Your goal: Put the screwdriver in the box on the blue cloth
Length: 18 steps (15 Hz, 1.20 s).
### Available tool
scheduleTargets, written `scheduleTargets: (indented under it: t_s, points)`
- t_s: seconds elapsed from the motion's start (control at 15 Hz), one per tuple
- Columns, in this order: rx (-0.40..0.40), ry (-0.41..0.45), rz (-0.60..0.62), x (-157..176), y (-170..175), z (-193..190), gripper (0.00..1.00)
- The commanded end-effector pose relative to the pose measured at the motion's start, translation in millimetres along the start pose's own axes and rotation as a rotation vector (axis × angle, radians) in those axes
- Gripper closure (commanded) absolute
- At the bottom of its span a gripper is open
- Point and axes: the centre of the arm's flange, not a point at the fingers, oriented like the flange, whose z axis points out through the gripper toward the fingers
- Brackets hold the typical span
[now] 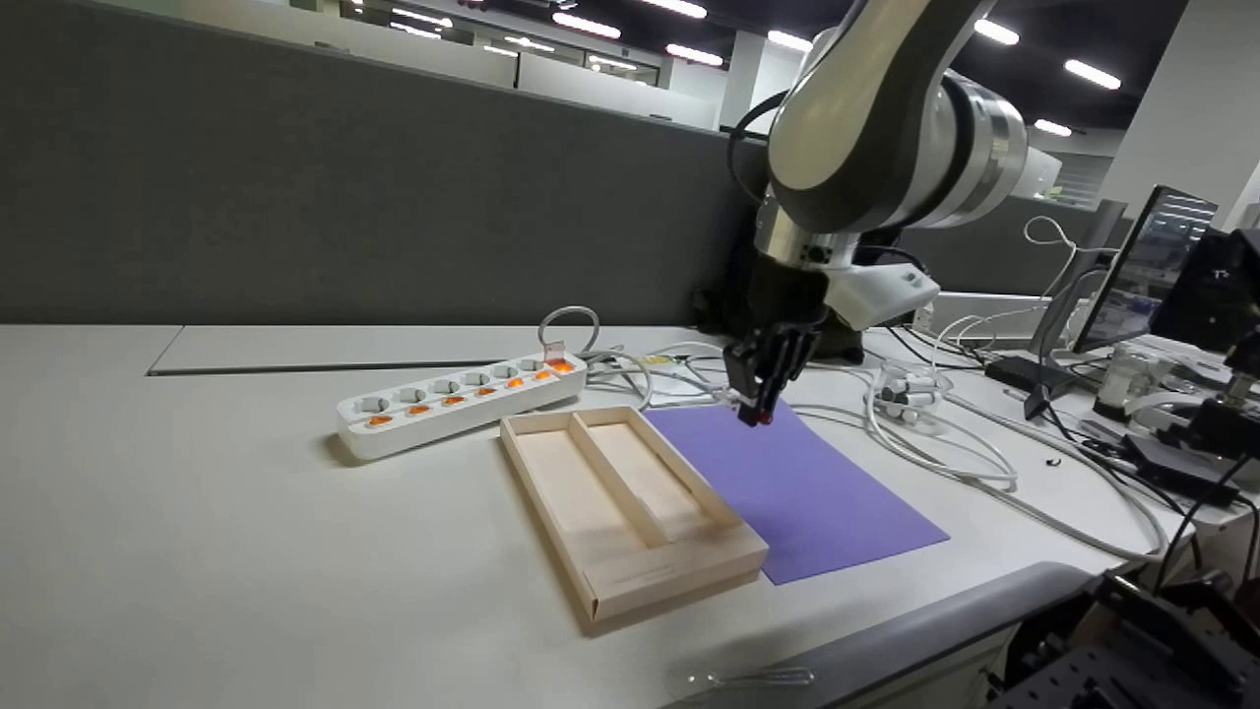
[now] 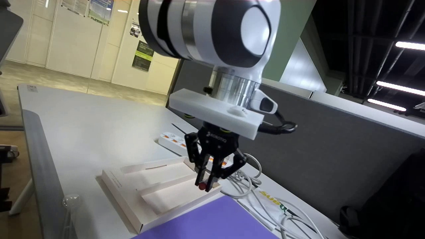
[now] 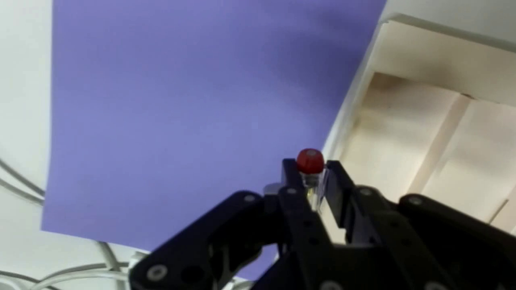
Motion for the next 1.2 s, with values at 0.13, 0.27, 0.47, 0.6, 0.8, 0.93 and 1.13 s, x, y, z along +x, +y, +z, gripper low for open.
scheduleTargets:
  t_s: [0.13, 0.27, 0.47, 0.6, 0.8, 0.93, 1.13]
  points:
    - [-0.010, 0.040, 0.244, -22, 57, -4, 0.95]
    - [0.014, 0.051, 0.332, -26, 72, 7, 0.95]
    - [0.019, 0.072, 0.454, -28, 85, 26, 0.95]
    - [0.023, 0.066, 0.501, -28, 88, 42, 0.95]
    - [0.037, 0.045, 0.543, -26, 82, 66, 0.95]
    - [0.059, 0.023, 0.560, -22, 76, 81, 0.95]
    - [0.086, 0.000, 0.572, -15, 67, 98, 0.95]
